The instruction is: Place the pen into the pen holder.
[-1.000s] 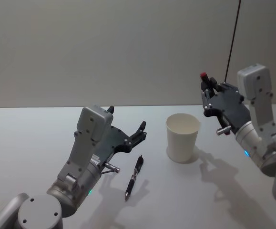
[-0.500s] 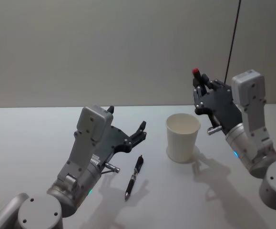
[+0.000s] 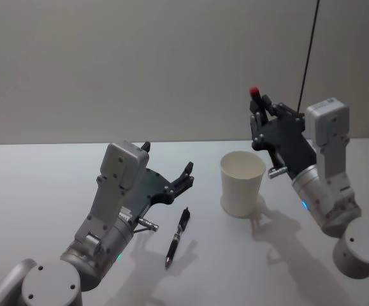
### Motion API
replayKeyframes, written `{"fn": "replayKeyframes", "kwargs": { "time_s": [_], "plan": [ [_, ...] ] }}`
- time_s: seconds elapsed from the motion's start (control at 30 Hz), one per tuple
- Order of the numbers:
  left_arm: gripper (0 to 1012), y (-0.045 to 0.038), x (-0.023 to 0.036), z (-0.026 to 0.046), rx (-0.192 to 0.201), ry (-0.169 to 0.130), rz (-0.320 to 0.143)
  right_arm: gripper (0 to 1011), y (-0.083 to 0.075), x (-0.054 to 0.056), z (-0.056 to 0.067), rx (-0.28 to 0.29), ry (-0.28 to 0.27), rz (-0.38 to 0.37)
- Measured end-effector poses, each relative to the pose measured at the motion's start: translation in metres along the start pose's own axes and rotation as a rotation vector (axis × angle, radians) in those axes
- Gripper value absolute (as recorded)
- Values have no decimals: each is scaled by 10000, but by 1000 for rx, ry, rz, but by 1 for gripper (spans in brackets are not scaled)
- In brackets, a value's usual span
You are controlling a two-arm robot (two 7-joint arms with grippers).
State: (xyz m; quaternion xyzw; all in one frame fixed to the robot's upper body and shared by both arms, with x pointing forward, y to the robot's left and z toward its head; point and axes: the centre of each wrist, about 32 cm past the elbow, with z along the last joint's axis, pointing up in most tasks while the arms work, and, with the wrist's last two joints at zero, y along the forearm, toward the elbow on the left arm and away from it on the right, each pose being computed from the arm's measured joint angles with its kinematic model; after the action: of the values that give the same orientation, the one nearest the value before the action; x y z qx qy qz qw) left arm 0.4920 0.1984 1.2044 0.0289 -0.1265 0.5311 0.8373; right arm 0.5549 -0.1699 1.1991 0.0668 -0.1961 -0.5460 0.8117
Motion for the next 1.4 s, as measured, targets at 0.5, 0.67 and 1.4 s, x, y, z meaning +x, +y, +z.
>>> {"fn": "replayKeyframes", "kwargs": {
  "time_s": [0.5,0.67,1.4],
  "plan": [
    [1000,0,0,0,0,0,0,165,82,-86,-145,34,23,6],
    [1000,0,0,0,0,0,0,165,112,-118,-200,38,30,8],
    [1000,0,0,0,0,0,0,165,221,-210,-366,55,46,9]
  ]
}}
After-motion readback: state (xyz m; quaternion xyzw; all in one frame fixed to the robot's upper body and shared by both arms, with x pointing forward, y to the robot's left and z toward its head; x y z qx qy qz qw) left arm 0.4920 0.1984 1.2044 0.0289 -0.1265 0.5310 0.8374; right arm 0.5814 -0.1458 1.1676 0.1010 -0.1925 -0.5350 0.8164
